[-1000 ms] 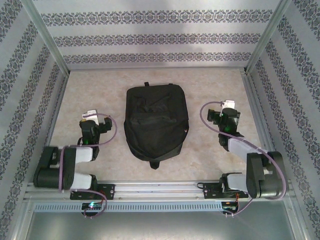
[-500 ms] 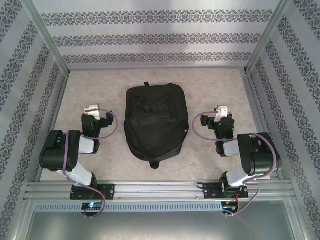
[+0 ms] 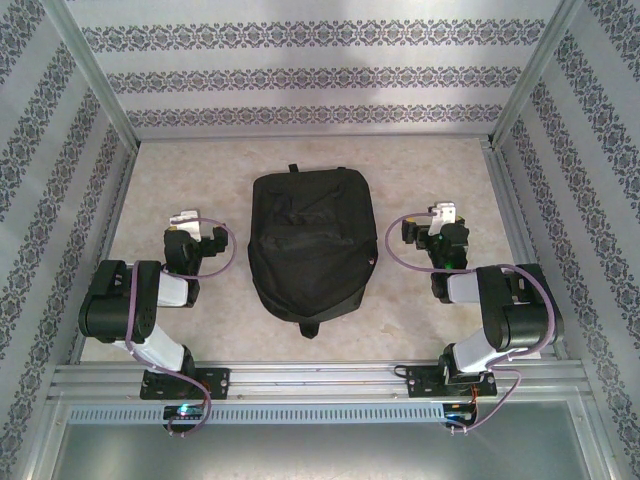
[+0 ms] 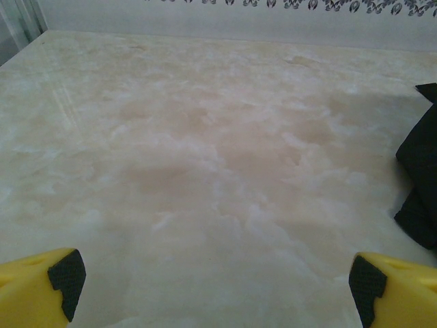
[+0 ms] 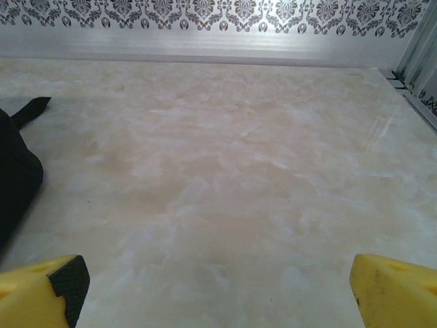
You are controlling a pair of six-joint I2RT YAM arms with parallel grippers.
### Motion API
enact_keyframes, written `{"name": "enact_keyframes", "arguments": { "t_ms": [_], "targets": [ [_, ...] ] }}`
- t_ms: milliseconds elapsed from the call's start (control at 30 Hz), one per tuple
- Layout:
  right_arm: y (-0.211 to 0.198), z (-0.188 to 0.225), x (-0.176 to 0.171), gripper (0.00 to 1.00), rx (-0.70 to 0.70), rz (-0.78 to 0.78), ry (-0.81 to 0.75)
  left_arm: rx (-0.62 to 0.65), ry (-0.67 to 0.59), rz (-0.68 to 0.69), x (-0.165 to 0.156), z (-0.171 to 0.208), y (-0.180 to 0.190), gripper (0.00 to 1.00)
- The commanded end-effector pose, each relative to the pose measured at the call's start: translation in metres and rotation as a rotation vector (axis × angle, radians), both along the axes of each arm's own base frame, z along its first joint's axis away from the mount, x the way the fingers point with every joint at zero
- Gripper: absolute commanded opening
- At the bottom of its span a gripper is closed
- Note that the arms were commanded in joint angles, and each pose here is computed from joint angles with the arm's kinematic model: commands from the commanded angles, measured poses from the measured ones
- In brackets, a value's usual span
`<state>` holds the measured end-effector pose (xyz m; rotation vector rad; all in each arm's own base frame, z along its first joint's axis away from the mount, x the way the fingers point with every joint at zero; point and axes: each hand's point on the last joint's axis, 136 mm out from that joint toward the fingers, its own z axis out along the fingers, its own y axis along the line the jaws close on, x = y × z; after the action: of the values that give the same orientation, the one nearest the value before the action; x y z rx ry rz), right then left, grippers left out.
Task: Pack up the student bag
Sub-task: Reset both arms
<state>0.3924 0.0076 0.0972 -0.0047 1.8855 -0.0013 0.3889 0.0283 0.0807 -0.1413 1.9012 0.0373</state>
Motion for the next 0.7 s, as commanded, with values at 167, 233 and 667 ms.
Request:
{"name": "enact_keyframes", "arguments": {
  "t_ms": [167,233,667],
  "targets": [
    [-0.014,0.015,0.003,0.98,0.043,-0.061,-0.06,0.015,-0.055,0.017,-0.001,0.012,0.001,1.0],
    [-0.002,0.015,0.003,0.98,-0.013,-0.034,-0.058,0.016,-0.095,0.058,-0.011,0.015,0.007,1.0],
    [-0.001,0.009,-0.01,0.98,-0.047,-0.05,-0.064,0.009,-0.194,0.069,-0.031,0.023,0.008,1.0]
  ]
}}
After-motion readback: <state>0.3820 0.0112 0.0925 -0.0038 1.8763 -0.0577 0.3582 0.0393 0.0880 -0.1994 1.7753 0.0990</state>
